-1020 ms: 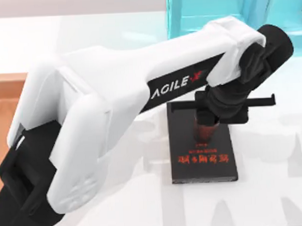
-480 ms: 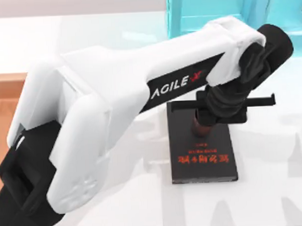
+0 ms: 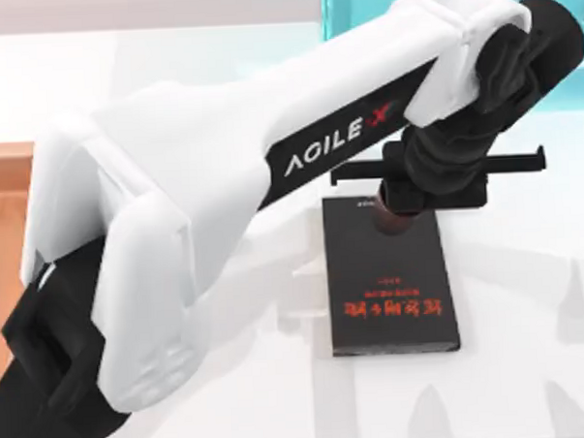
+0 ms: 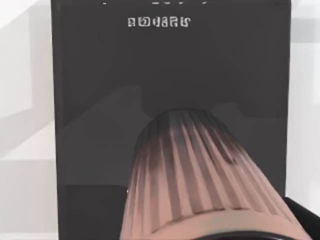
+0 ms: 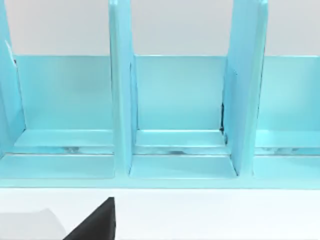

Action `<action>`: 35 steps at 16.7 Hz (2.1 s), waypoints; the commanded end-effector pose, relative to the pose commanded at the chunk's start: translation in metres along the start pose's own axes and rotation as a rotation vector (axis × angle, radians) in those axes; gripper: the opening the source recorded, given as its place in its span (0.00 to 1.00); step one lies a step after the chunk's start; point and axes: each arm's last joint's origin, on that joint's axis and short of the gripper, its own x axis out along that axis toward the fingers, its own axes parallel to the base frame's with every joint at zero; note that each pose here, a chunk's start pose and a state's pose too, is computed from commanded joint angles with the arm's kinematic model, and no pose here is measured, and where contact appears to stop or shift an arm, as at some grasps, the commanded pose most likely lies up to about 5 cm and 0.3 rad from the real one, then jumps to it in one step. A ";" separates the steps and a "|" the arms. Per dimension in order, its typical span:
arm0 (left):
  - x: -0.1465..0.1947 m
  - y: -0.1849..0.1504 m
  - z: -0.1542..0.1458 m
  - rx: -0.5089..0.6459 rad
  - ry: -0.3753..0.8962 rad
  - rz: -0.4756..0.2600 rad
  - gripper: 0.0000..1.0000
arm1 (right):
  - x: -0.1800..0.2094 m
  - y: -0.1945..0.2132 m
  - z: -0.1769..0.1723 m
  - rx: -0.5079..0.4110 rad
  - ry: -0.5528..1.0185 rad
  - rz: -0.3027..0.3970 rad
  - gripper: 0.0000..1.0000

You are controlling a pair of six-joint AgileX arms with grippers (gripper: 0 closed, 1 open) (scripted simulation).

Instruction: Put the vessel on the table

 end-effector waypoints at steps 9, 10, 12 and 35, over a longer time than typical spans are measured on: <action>-0.014 0.032 0.020 -0.011 0.049 -0.009 0.00 | 0.000 0.000 0.000 0.000 0.000 0.000 1.00; -0.017 0.049 0.028 -0.011 0.075 -0.012 0.00 | 0.000 0.000 0.000 0.000 0.000 0.000 1.00; -0.023 0.081 0.033 -0.006 0.133 -0.008 0.00 | 0.000 0.000 0.000 0.000 0.000 0.000 1.00; 0.019 0.189 0.013 -0.021 0.320 -0.057 0.00 | 0.000 0.000 0.000 0.000 0.000 0.000 1.00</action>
